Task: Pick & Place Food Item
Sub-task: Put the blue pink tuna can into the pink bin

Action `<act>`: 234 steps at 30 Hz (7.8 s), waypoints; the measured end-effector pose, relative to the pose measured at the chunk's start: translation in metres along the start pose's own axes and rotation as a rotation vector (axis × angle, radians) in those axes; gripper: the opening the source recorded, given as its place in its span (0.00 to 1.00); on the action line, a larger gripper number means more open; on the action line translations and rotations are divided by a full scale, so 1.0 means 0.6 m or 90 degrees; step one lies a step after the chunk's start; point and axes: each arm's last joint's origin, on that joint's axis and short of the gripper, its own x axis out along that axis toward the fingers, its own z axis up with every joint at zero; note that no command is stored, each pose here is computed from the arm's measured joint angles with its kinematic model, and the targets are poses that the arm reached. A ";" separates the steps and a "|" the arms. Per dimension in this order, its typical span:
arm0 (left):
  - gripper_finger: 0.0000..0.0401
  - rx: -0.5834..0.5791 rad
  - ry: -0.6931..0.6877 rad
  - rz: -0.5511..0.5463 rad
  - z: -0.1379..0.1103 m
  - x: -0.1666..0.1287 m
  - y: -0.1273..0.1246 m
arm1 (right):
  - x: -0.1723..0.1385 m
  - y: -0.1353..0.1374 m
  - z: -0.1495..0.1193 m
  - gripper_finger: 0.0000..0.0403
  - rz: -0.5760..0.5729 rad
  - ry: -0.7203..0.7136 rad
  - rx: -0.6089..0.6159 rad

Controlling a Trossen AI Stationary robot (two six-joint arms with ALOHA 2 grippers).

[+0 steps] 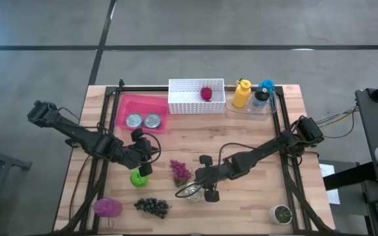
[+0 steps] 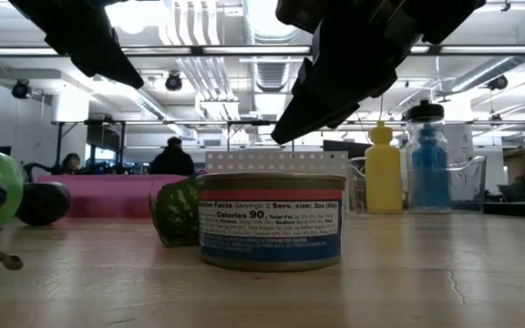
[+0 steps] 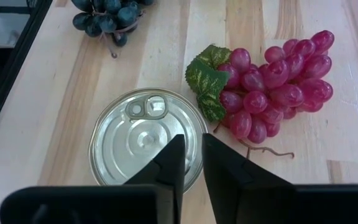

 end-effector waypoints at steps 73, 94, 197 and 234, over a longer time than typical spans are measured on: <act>0.10 0.000 0.000 0.000 0.000 0.000 0.000 | 0.034 -0.029 -0.028 0.09 -0.031 0.028 0.085; 0.10 -0.002 0.000 0.000 0.000 0.000 0.000 | 0.034 -0.039 -0.029 0.09 -0.046 0.038 0.174; 0.10 -0.003 -0.002 -0.001 0.000 0.000 0.000 | -0.078 -0.042 -0.003 0.09 -0.171 0.000 0.222; 0.10 -0.002 -0.004 -0.002 0.001 0.000 -0.001 | -0.137 0.114 -0.045 0.09 -0.141 0.003 0.239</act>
